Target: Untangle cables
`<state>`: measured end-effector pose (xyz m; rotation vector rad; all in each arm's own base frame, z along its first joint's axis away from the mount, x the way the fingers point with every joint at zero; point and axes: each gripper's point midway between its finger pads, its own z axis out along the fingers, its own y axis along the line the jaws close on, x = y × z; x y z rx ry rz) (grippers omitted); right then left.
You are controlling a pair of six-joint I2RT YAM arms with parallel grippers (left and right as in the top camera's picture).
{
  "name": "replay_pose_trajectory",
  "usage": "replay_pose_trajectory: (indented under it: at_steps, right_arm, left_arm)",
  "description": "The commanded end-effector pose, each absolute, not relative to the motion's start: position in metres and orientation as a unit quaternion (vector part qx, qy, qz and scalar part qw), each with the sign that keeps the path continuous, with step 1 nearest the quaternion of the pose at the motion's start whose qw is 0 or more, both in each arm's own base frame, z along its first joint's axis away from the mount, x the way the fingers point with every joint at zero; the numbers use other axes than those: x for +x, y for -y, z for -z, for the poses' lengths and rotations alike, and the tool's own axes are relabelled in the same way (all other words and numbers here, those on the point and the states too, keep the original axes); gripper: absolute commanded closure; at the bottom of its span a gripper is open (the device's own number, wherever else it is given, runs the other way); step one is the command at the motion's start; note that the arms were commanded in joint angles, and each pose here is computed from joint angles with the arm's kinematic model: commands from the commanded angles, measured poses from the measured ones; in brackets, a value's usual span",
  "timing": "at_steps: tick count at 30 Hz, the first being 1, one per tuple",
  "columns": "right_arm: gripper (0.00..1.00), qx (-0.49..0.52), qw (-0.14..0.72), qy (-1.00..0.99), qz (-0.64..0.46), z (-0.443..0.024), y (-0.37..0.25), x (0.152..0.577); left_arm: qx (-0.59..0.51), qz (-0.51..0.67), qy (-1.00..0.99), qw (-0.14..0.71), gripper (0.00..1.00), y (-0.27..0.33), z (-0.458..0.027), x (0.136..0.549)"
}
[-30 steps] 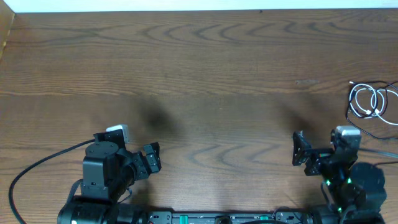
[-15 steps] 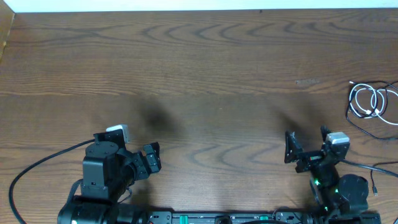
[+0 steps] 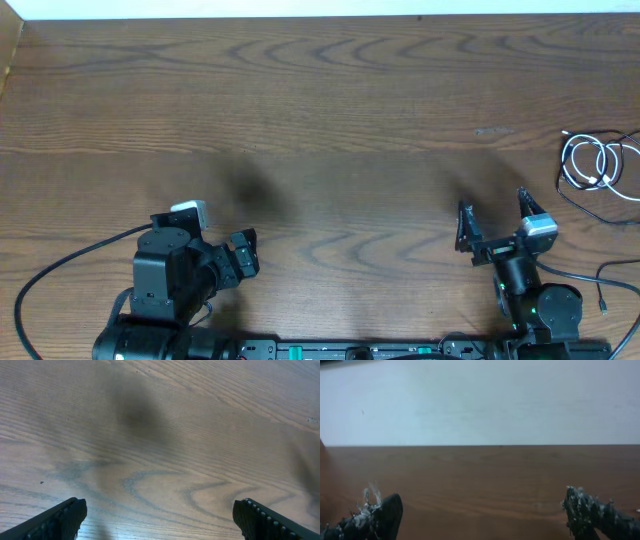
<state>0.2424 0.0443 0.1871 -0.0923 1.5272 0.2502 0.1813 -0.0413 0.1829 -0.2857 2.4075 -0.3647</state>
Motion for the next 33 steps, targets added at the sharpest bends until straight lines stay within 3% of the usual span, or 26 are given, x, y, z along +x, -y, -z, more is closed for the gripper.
replay_pose_trajectory:
  at_steps: [1,33]
  right_arm:
    - [0.01,-0.072,0.700,-0.707,-0.072,-0.172,-0.042,0.243]
    - [0.01,-0.071,0.679,-0.727,-0.070,-0.158,-0.041,0.243]
  left_arm:
    - [-0.120,0.134,-0.923,0.340,0.02,0.038,-0.182,0.182]
    - [-0.120,0.134,-0.923,0.340,0.02,0.038,-0.182,0.182]
